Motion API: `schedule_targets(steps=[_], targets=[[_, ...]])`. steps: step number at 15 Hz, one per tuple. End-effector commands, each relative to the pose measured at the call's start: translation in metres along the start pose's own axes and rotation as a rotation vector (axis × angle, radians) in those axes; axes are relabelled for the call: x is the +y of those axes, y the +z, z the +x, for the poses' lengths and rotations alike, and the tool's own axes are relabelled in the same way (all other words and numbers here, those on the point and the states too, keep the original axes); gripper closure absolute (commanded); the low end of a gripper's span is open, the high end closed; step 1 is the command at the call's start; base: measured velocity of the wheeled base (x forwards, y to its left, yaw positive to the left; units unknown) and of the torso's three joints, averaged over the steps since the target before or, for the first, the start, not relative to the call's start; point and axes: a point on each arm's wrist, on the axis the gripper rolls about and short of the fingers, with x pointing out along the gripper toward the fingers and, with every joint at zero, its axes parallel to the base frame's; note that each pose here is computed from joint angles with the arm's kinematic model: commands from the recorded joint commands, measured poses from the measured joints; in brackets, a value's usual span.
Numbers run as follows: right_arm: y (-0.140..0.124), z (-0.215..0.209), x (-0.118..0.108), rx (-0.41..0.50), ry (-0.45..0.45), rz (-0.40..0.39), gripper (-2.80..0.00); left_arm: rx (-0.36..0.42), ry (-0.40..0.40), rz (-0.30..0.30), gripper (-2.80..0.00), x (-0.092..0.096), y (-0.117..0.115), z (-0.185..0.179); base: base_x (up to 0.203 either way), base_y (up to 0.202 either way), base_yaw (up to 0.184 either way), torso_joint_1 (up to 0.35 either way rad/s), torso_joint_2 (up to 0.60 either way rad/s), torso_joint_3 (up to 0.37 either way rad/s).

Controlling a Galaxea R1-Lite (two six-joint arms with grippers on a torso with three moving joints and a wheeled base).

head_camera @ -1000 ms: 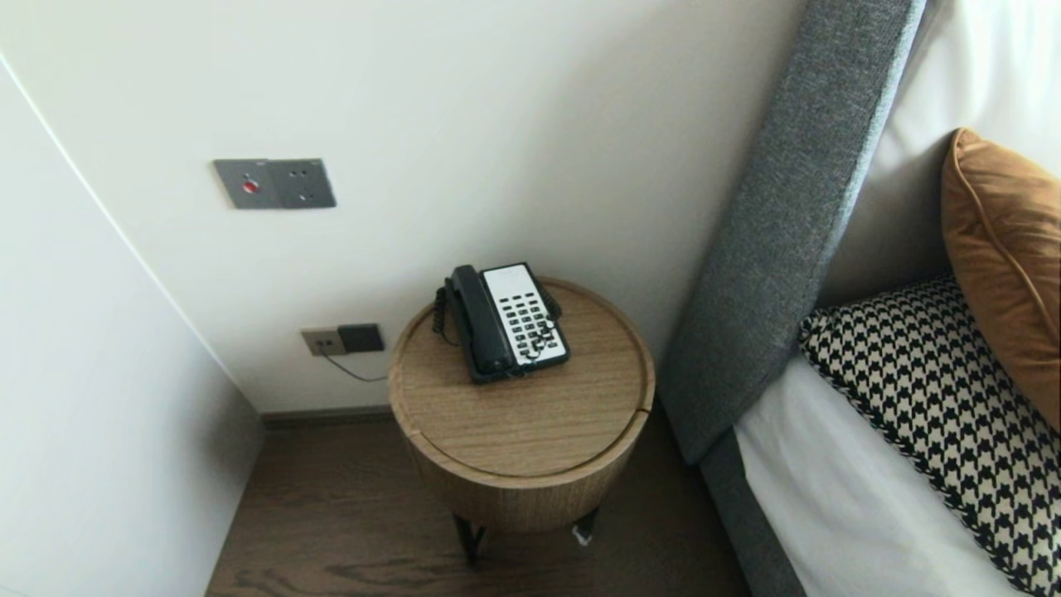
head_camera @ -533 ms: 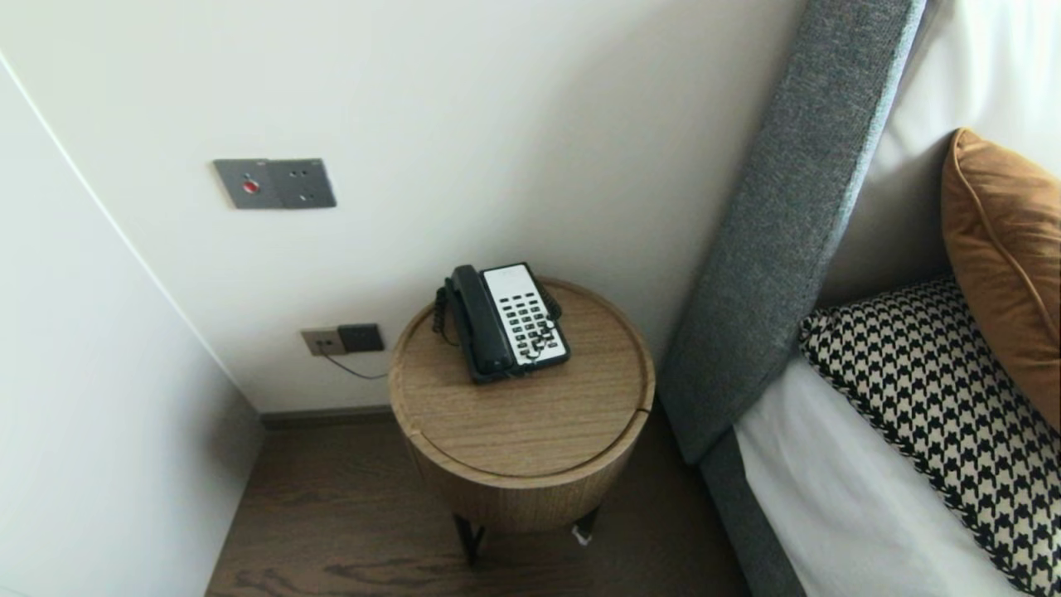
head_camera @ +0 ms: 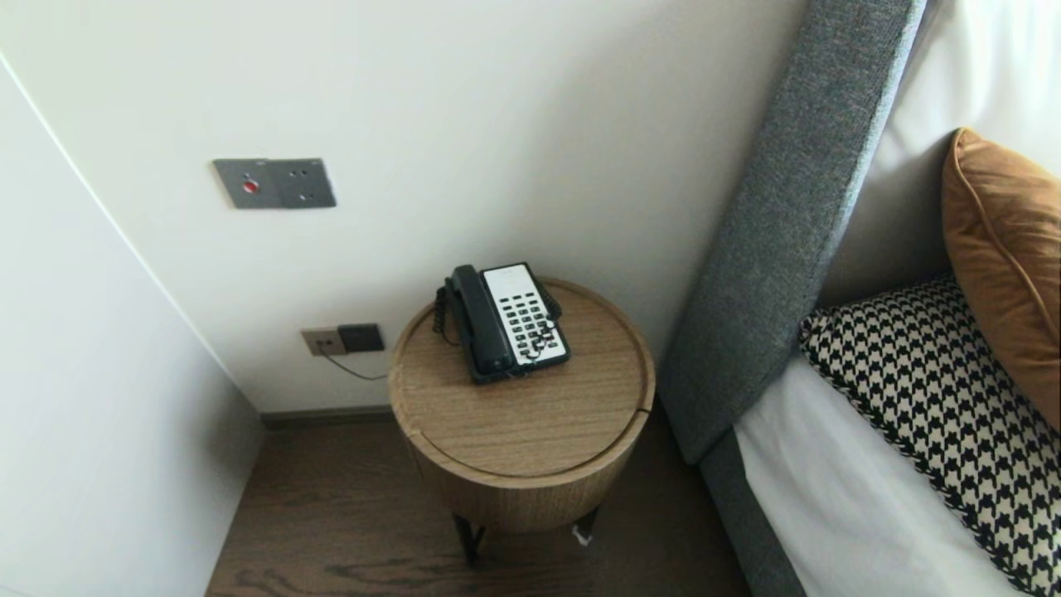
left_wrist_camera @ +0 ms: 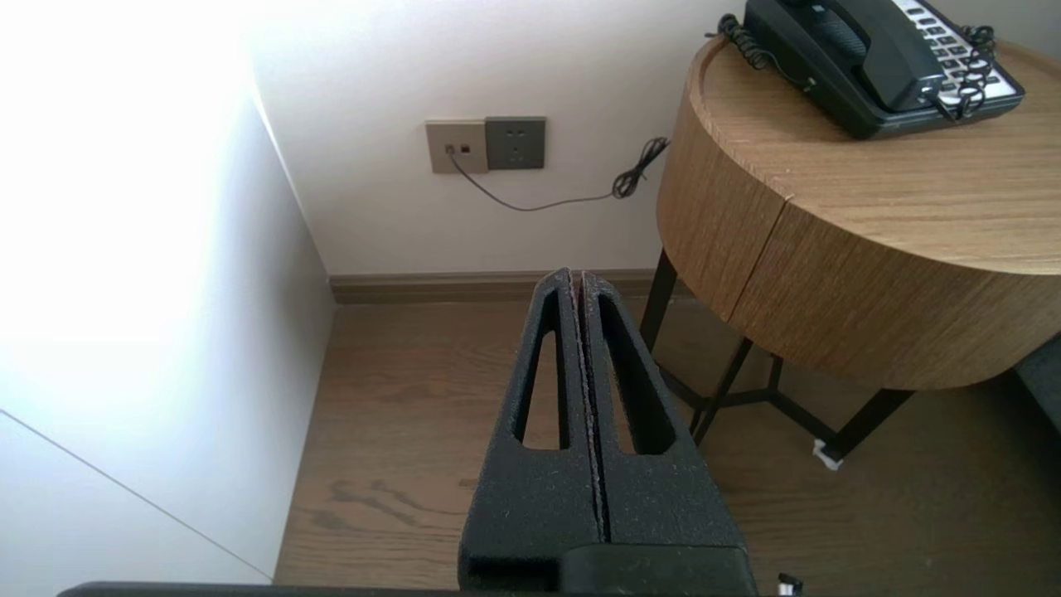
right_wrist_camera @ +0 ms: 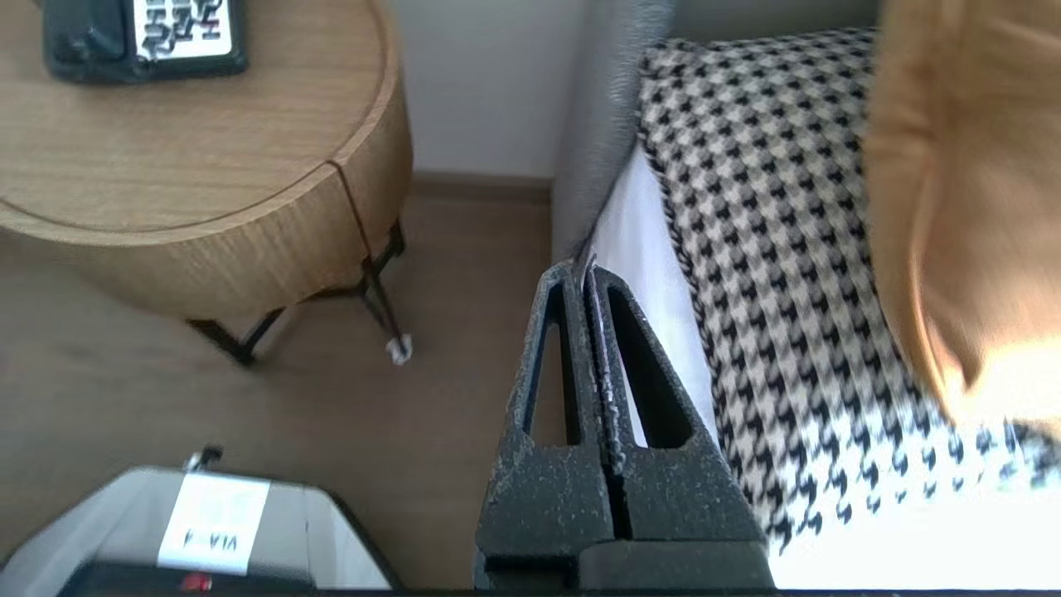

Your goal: Open the nightstand drawer

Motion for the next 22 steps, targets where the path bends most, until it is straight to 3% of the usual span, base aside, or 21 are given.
schedule_targets(steps=[1, 5, 9, 15, 22], targets=[[0.017, 0.037, -0.003, 0.107, 0.049, -0.007, 0.00, -0.001, 0.002, 0.000, 0.00, 0.000, 0.000, 0.000, 0.000, 0.000, 0.000, 0.000, 0.00, 0.000], [0.024, 0.086, 0.009, 0.244, 0.199, -0.042, 0.00, -0.001, 0.000, 0.000, 0.00, 0.000, 0.000, 0.000, 0.000, 0.000, 0.000, 0.000, 0.00, 0.000], [0.017, 0.138, 0.027, 0.400, 0.292, -0.072, 0.00, -0.001, 0.000, 0.000, 0.00, 0.000, 0.000, 0.000, 0.000, 0.000, 0.000, 0.000, 0.00, 0.000], [0.024, 0.202, 0.061, 0.494, 0.383, -0.119, 0.00, -0.001, 0.002, 0.000, 0.00, 0.000, 0.000, 0.000, 0.000, 0.000, 0.000, 0.000, 0.00, 0.000], [0.038, 0.265, 0.114, 0.492, 0.487, -0.162, 0.00, 0.000, 0.000, 0.000, 0.00, 0.000, 0.000, 0.000, 0.000, 0.000, 0.000, 0.000, 0.00, 0.000]])
